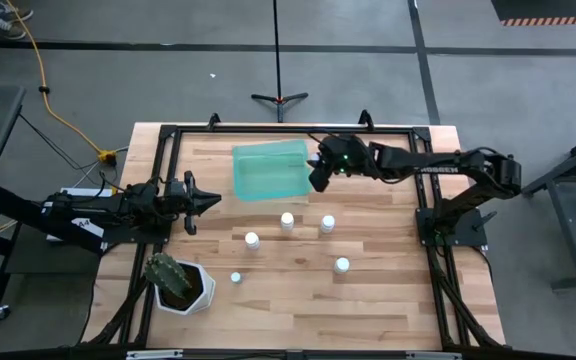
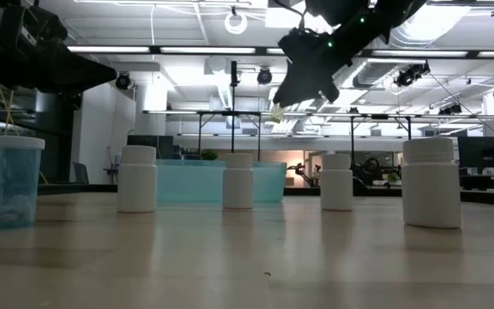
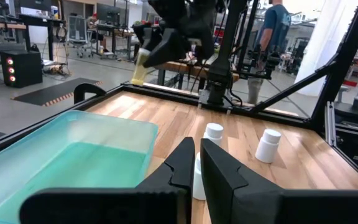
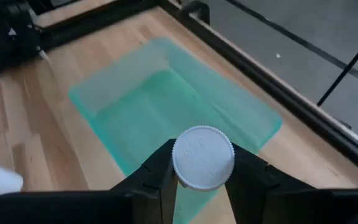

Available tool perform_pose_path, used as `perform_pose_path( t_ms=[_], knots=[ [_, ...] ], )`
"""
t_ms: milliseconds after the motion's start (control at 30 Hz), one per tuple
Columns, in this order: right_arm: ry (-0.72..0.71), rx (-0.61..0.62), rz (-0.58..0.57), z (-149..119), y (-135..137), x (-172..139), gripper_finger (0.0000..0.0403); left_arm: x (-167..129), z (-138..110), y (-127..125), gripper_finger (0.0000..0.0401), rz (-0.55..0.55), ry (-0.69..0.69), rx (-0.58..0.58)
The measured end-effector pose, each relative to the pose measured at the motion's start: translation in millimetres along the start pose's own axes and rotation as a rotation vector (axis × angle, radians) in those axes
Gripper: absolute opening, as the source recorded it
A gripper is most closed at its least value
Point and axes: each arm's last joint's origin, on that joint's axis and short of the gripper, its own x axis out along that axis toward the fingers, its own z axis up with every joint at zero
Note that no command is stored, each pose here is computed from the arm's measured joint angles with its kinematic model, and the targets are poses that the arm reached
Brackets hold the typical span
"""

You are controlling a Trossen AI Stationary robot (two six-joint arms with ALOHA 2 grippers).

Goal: Pick and place pill bottles into a basket
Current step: Put the yellow pill bottle into the green bin

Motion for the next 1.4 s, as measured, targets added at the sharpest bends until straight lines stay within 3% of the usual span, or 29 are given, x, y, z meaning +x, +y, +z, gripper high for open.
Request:
perform_pose_path(
  t_ms=[167,733,1400],
  knots=[
    [-0.002,0.005,0.001,-0.8,1.9,8.2,0.0098,0.0,0.0,0.0,0.0065,0.0,0.0,0.0],
    [0.143,-0.018,0.025,-49.4,17.2,74.4,0.0102,0.0,0.0,0.0,0.0065,0.0,0.0,-0.005],
    [0.253,-0.168,0.02,-48.1,17.1,74.2,0.0111,0.0,0.0,0.0,0.0065,0.0,0.0,-0.005]
  ],
)
